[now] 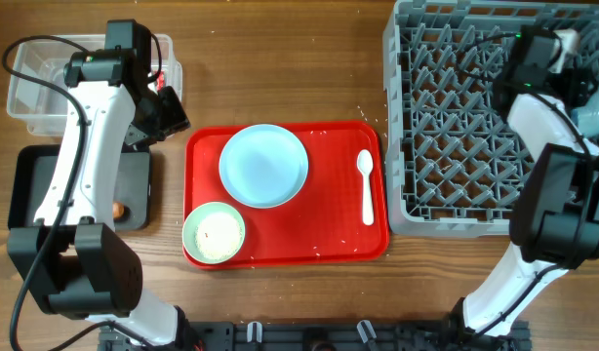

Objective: Sort waste into correct bins and load items into the dishwasher rack
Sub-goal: 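Carry the light-blue bowl into the dish rack with the right gripper, then grasp the pale green bowl with the left gripper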

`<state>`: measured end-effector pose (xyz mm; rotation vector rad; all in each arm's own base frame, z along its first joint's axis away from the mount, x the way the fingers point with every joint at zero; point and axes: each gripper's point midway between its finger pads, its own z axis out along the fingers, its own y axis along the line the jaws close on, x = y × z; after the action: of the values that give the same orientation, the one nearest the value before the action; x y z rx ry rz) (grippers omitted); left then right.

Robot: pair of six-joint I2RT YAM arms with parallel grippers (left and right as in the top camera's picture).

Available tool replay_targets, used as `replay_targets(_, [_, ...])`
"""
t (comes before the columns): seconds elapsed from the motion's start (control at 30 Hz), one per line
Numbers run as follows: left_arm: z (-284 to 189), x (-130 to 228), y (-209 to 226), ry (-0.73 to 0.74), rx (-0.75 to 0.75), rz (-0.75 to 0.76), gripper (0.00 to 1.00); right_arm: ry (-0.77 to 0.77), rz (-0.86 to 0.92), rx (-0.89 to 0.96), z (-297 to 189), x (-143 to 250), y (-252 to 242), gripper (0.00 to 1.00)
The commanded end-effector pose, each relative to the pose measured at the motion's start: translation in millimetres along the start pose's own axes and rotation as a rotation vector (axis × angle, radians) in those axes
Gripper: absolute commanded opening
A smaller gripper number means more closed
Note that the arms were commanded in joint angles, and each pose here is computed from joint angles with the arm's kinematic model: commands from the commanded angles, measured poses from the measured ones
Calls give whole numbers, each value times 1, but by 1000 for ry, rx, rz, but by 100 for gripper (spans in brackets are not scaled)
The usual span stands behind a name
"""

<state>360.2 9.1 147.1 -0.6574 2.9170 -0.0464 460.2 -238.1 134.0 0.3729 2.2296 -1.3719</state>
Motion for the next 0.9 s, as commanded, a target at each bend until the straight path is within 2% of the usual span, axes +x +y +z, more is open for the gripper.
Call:
replay_targets(0.0, [-8, -1, 0, -19, 17, -3, 55, -31, 21, -30, -18, -11, -2, 85])
replay_targets(0.1, [-8, -1, 0, -19, 17, -3, 55, -47, 45, -81, -31, -17, -8, 89])
replay_targets(0.2, [-8, -1, 0, -19, 17, -3, 57, -80, 65, -238, -56, -25, -13, 90])
replay_targets(0.37, [-8, 0, 0, -14, 16, -4, 63, -132, 22, -707, -133, -20, 0, 93])
replay_targets(0.4, [-8, 3, 0, -5, 12, 0, 66, -133, -1, -864, -162, -12, 6, 93])
replay_targets(0.5, [-8, 18, -10, 32, 2, 43, 69, -68, 46, -1171, -222, 9, 12, 93])
replay_targets(0.57, [-9, 35, -19, 75, -13, 85, 70, -12, 86, -1275, -245, 18, 10, 93])
replay_targets(0.73, [-1, 85, -35, 189, -85, 93, 70, 176, 72, -1311, -258, 57, 8, 92])
replay_targets(0.87, [17, 130, -45, 262, -149, 127, 69, 210, 80, -1312, -259, 62, 8, 91])
